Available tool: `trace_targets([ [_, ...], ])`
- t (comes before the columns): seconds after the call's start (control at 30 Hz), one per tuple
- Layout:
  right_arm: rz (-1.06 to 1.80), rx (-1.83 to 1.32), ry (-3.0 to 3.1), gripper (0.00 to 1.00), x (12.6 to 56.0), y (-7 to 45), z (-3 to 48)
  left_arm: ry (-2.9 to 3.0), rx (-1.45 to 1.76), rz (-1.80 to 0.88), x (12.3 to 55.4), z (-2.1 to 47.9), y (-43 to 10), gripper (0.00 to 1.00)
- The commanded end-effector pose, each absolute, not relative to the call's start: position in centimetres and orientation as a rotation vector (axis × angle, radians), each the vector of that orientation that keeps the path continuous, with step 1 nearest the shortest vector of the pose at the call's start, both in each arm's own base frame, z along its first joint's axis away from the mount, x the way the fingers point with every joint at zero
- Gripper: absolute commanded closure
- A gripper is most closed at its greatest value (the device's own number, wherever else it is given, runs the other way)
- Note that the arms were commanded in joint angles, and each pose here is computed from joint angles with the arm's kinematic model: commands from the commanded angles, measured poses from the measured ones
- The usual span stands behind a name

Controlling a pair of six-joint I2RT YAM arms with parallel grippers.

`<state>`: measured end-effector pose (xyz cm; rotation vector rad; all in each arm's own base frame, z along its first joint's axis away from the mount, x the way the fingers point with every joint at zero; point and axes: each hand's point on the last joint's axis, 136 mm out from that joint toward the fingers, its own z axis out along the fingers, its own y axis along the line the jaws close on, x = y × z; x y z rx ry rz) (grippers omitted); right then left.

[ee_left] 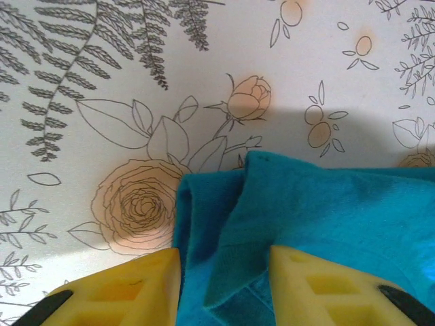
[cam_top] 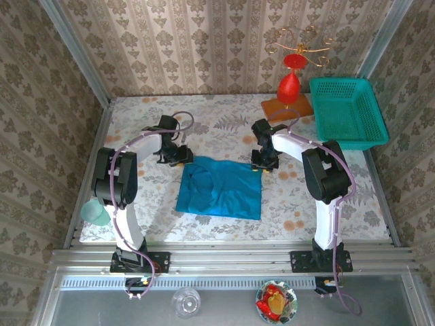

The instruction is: Fold the inside-out t-shirt

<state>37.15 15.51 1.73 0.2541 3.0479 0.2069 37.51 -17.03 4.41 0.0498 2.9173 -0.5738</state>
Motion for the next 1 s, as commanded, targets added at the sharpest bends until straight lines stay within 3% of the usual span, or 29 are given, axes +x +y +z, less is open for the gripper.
trace_targets([
  [0.0, 0.161, 0.270, 3.096, 0.66, 36.3, 14.7, 0.8, 2.938, 0.010, -0.637, 36.8, 4.3, -17.4, 0.61],
  [0.1, 0.166, 0.271, 3.090, 0.66, 36.5, 14.7, 1.1, 2.927, -0.006, -0.718, 36.9, 4.3, -18.3, 0.65],
  [0.23, 0.161, 0.274, 3.093, 0.67, 36.5, 14.7, 1.1, 2.904, -0.023, -0.762, 37.1, 4.7, -18.6, 0.79],
  [0.37, 0.128, 0.343, 3.115, 0.67, 36.2, 13.5, 0.5, 2.898, -0.015, -0.632, 37.2, 5.5, -16.9, 0.92],
  [0.47, 0.115, 0.384, 3.128, 0.67, 36.0, 12.7, 0.2, 2.920, 0.021, -0.479, 37.0, 5.3, -15.3, 0.96],
  [0.7, 0.170, 0.385, 3.151, 0.67, 35.7, 13.1, -0.3, 3.023, 0.084, -0.390, 37.1, 1.8, -15.4, 0.95],
  [0.97, 0.239, 0.348, 3.083, 0.66, 35.4, 13.5, 3.9, 2.965, 0.138, -0.260, 37.6, 4.0, -14.6, 0.75],
])
